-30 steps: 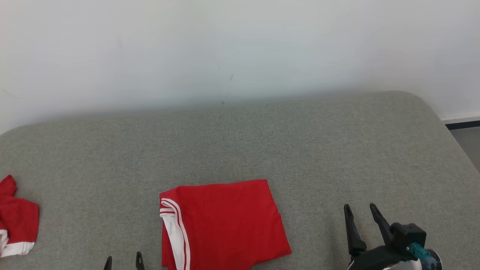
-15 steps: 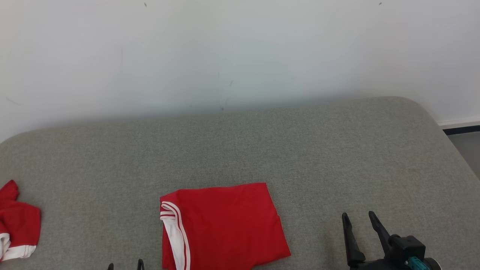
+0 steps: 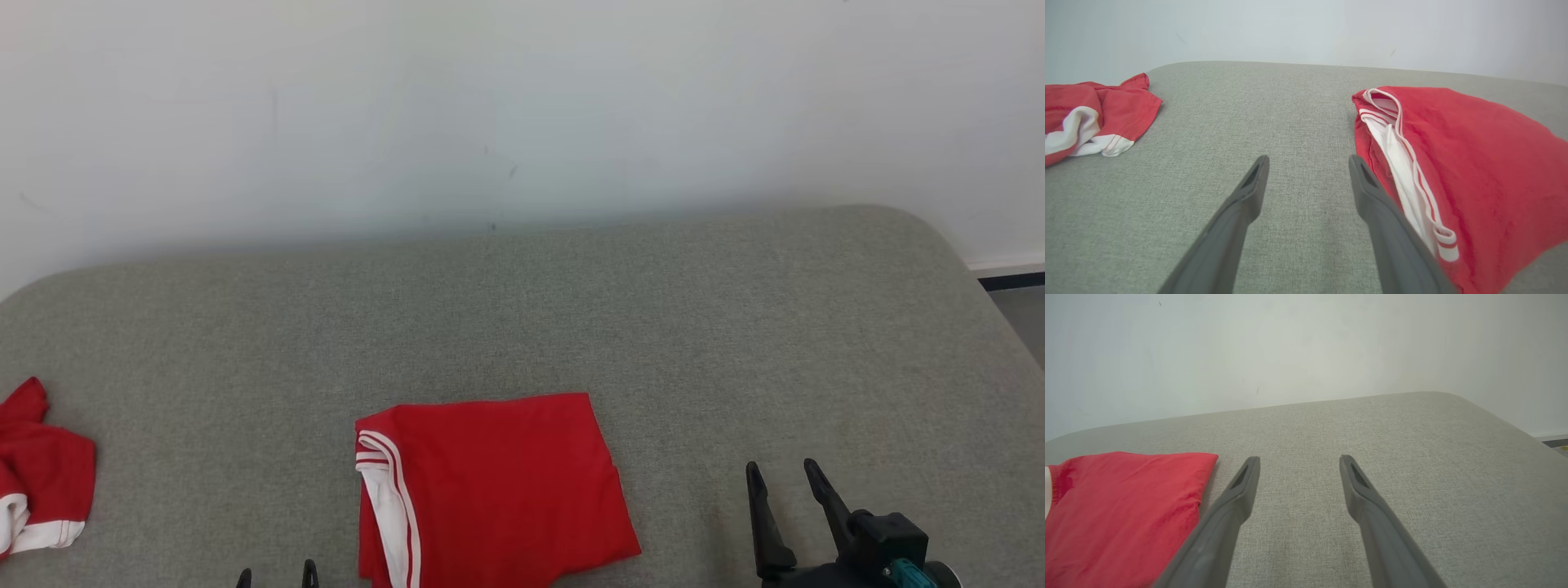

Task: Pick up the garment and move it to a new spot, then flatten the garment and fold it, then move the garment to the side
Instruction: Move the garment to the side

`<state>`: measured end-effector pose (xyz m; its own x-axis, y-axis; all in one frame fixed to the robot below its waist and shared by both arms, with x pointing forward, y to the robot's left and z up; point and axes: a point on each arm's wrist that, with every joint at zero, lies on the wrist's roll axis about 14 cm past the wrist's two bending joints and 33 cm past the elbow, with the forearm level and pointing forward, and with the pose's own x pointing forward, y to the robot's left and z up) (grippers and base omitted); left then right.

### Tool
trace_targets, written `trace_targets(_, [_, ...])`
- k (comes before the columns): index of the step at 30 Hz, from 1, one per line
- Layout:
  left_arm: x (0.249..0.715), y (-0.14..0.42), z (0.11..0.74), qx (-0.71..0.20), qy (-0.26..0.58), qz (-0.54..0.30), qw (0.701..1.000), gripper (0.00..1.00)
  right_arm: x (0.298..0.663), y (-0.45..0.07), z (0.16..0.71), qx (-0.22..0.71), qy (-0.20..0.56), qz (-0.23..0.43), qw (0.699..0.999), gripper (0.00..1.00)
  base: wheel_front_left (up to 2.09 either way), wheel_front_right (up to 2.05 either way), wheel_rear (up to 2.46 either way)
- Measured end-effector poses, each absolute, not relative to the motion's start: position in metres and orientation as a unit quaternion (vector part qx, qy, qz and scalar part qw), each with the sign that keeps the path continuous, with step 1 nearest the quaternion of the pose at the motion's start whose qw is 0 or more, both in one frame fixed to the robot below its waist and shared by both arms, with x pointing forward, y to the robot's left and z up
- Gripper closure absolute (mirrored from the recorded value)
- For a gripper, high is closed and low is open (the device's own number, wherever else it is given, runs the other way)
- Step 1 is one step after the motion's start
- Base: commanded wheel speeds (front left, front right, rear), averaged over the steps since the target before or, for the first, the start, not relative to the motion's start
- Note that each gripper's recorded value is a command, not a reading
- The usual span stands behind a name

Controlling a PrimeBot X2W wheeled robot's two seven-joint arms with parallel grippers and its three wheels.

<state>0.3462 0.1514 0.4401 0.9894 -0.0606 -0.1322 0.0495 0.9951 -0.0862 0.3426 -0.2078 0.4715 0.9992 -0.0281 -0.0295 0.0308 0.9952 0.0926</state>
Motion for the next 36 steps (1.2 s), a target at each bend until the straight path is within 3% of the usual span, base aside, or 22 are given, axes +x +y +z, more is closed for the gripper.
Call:
trace_targets(8, [0.343,0.150,0.431,-0.054,0.083,-0.023,0.995,0.00,0.347,-0.173,0.432,0.088,0.081,0.026,0.992,0.00,0.00,0.00,0.00])
trace_targets(25, [0.333,0.172,0.420,-0.055,0.100,0.018,0.993,0.00,0.406,-0.104,0.422,0.130,0.118,0.111,0.978,0.00,0.00,0.00,0.00])
trace_targets(36, [0.325,0.187,0.416,-0.055,0.107,0.045,0.992,0.00,0.412,-0.087,0.399,0.103,0.165,0.140,0.971,0.00,0.00,0.00,0.00])
